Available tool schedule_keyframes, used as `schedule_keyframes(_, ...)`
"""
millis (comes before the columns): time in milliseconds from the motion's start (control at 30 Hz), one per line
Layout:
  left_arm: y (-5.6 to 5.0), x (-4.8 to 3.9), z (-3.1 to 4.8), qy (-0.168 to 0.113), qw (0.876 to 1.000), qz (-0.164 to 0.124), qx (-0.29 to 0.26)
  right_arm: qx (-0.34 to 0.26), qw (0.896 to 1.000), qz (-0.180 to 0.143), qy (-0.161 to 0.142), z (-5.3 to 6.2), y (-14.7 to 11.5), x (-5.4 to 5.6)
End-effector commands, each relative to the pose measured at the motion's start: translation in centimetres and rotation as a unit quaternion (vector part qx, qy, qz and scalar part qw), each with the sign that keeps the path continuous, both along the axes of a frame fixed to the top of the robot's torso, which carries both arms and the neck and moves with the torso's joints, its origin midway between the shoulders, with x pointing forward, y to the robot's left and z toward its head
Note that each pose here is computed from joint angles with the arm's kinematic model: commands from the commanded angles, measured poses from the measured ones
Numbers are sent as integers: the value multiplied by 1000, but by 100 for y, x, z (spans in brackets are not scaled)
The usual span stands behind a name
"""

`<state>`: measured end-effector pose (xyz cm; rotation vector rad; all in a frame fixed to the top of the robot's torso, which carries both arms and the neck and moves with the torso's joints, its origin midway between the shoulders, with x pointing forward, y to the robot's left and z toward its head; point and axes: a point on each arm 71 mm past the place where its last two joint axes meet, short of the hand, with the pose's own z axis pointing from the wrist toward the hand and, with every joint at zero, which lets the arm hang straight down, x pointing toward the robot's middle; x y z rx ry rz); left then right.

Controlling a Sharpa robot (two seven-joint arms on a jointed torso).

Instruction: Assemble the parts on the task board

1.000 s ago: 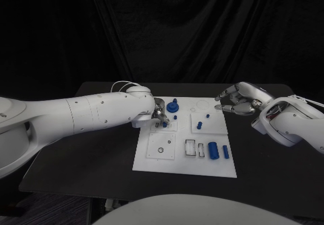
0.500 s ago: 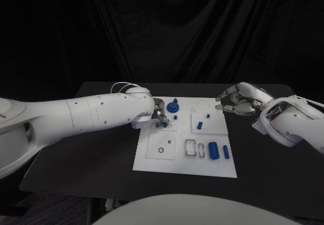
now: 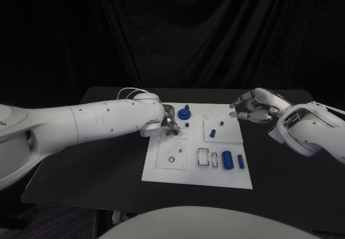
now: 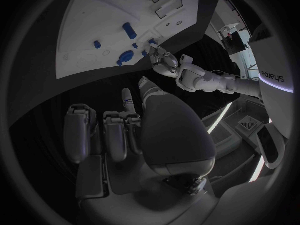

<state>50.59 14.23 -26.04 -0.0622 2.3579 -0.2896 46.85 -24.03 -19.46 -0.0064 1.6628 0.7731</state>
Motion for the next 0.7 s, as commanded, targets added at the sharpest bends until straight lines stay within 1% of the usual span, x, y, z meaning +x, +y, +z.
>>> schedule_keyframes(33, 10, -22, -42, 5, 1000, 1, 3, -4, 1000, -8, 7, -23, -15, 1)
schedule_keyframes(700, 18, -48, -47, 11, 1000, -3, 6, -5, 1000, -10, 10, -36, -21, 0)
